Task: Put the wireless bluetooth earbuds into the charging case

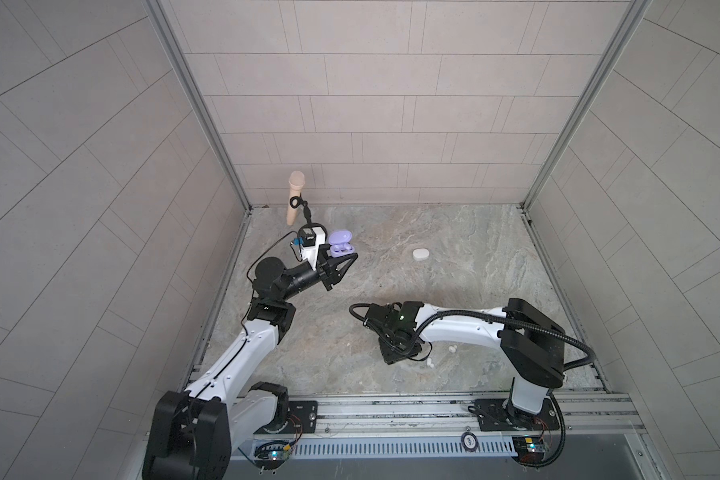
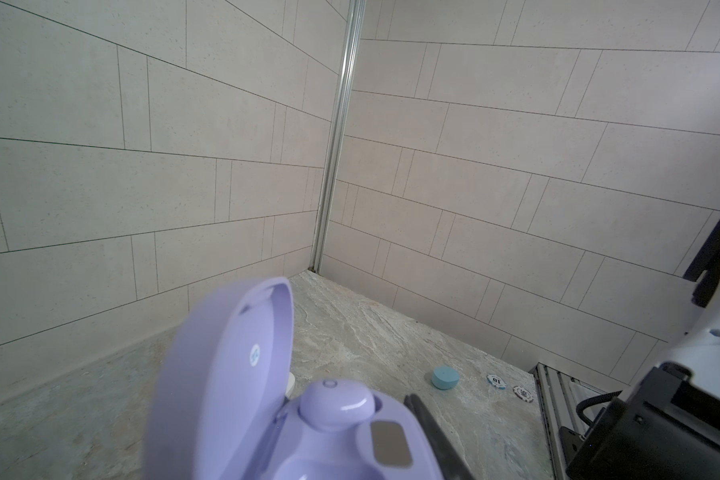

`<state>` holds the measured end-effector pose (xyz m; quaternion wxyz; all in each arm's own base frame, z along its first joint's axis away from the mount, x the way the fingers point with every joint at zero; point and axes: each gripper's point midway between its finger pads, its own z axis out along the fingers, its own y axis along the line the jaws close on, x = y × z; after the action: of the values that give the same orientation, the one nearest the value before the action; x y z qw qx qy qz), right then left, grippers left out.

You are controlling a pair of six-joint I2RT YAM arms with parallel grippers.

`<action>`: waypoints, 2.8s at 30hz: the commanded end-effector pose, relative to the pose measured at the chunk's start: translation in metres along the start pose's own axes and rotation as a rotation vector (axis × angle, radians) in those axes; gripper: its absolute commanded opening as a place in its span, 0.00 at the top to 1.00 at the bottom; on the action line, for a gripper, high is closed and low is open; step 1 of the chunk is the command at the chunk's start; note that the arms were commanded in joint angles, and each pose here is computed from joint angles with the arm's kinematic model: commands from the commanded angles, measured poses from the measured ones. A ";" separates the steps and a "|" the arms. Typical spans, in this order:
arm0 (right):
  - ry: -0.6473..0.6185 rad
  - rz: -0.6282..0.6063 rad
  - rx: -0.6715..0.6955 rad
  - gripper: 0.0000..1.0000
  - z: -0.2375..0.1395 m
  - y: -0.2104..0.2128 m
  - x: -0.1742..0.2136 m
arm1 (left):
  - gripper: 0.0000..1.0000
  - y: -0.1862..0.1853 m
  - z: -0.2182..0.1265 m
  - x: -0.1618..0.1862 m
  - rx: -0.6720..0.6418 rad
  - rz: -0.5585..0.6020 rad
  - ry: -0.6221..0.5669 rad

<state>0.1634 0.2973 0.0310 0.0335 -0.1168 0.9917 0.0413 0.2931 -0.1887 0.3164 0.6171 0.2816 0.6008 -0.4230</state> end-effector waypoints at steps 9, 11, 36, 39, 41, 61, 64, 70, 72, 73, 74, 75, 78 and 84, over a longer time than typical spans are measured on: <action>0.043 0.002 -0.113 0.60 0.009 0.036 0.012 | 1.00 -0.008 -0.002 -0.010 0.017 0.044 -0.027; 0.036 0.009 -0.138 0.60 0.010 0.044 0.008 | 1.00 -0.008 -0.002 -0.010 0.016 0.045 -0.028; -0.024 -0.010 -0.060 0.54 -0.009 0.010 0.005 | 1.00 -0.008 -0.002 -0.010 0.015 0.044 -0.026; -0.013 -0.002 -0.072 0.52 0.001 0.015 0.004 | 1.00 -0.008 -0.002 -0.009 0.015 0.043 -0.025; -0.014 -0.003 -0.082 0.51 0.003 0.020 0.001 | 1.00 -0.008 -0.002 -0.011 0.016 0.045 -0.027; -0.116 0.072 -0.340 0.48 -0.012 0.083 -0.047 | 1.00 -0.008 -0.004 -0.009 0.011 0.047 -0.024; -0.116 0.061 -0.300 0.48 -0.018 0.071 -0.044 | 1.00 -0.008 -0.004 -0.009 0.010 0.047 -0.022; -0.129 -0.018 -0.106 0.48 -0.032 0.027 -0.032 | 1.00 -0.008 -0.003 -0.009 0.009 0.048 -0.024; -0.134 -0.034 -0.067 0.48 -0.032 0.020 -0.031 | 1.00 -0.008 -0.004 -0.008 0.009 0.048 -0.024; -0.139 -0.037 -0.065 0.48 -0.032 0.020 -0.032 | 1.00 -0.008 -0.003 -0.009 0.007 0.049 -0.026; -0.142 -0.041 -0.064 0.48 -0.031 0.023 -0.032 | 1.00 -0.007 -0.004 -0.009 0.005 0.048 -0.026; -0.143 -0.048 -0.064 0.48 -0.030 0.027 -0.032 | 1.00 -0.008 -0.004 -0.010 0.008 0.050 -0.026; -0.155 -0.079 -0.050 0.48 -0.026 0.040 -0.035 | 1.00 -0.008 -0.004 -0.009 0.004 0.047 -0.026; -0.158 -0.125 0.027 0.46 -0.012 0.049 -0.041 | 1.00 0.000 -0.006 -0.010 -0.019 0.050 -0.026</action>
<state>0.1875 0.3660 0.0610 0.1127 -0.1668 0.9757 0.0864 0.2921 -0.1859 0.3185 0.6222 0.2796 0.6009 -0.4167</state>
